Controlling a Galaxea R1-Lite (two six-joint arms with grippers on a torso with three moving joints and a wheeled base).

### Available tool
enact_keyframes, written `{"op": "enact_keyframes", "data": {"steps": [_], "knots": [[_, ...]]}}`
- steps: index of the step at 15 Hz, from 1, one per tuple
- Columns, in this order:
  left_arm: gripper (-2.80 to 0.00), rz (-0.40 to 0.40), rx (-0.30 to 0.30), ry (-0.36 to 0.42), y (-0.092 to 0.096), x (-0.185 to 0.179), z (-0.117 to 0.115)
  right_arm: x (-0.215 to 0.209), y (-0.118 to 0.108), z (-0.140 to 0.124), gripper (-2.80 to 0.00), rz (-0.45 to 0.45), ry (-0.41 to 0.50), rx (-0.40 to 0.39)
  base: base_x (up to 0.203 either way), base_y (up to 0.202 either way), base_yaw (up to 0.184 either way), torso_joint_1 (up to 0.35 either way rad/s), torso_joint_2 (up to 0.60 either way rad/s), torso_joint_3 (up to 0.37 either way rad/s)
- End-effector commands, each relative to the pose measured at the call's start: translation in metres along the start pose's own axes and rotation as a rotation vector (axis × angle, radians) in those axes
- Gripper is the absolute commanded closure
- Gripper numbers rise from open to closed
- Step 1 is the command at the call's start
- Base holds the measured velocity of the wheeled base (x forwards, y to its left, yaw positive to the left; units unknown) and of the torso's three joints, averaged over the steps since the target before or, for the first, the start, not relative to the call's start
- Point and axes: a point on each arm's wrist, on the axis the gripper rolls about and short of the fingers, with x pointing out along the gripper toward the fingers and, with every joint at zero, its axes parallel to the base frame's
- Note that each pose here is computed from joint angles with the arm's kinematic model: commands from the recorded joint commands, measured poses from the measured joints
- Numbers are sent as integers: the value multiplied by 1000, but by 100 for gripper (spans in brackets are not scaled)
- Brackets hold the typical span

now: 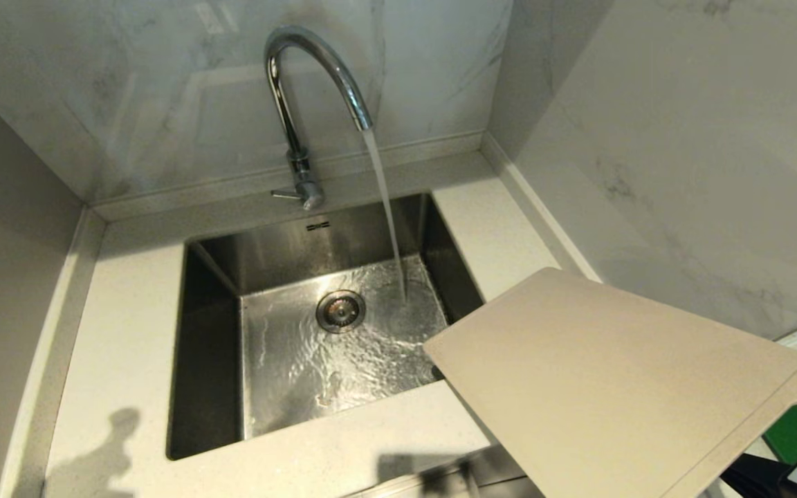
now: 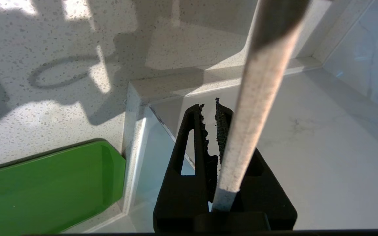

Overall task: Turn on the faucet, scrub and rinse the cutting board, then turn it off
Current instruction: Pick up the cutting board, then scrub the cutting board underwater

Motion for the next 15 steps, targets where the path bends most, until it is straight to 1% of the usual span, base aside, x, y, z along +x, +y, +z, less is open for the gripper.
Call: {"op": "enact_keyframes", "data": {"steps": [1, 3, 5, 8, 10, 12, 14, 15], "knots": [[0, -13, 0, 79, 1, 44, 18, 0, 1, 0, 0, 6, 2, -13, 0, 0, 0, 0, 0, 0], [0, -36, 0, 90, 1, 71, 32, -3, 4, -1, 0, 32, -1, -20, 0, 0, 0, 0, 0, 0], [0, -55, 0, 93, 1, 99, 42, -5, 5, -1, 0, 25, 2, -17, 0, 0, 0, 0, 0, 0], [0, -93, 1, 68, 0, 137, 57, -6, 6, -1, 0, 28, 5, -18, 0, 0, 0, 0, 0, 0], [0, -151, 9, 67, -1, 152, 62, -6, 10, -1, 0, 65, -2, -33, 0, 0, 0, 0, 0, 0], [0, -197, 7, 65, -6, 166, 60, -8, 10, -2, 0, 59, 3, -30, 0, 0, 0, 0, 0, 0], [0, -197, 2, 67, -6, 175, 55, -10, 9, -2, 0, 55, 7, -29, 0, 0, 0, 0, 0, 0], [0, -182, 3, 63, -4, 177, 56, -11, 8, -3, 0, 65, 13, -33, 0, 0, 0, 0, 0, 0]]}}
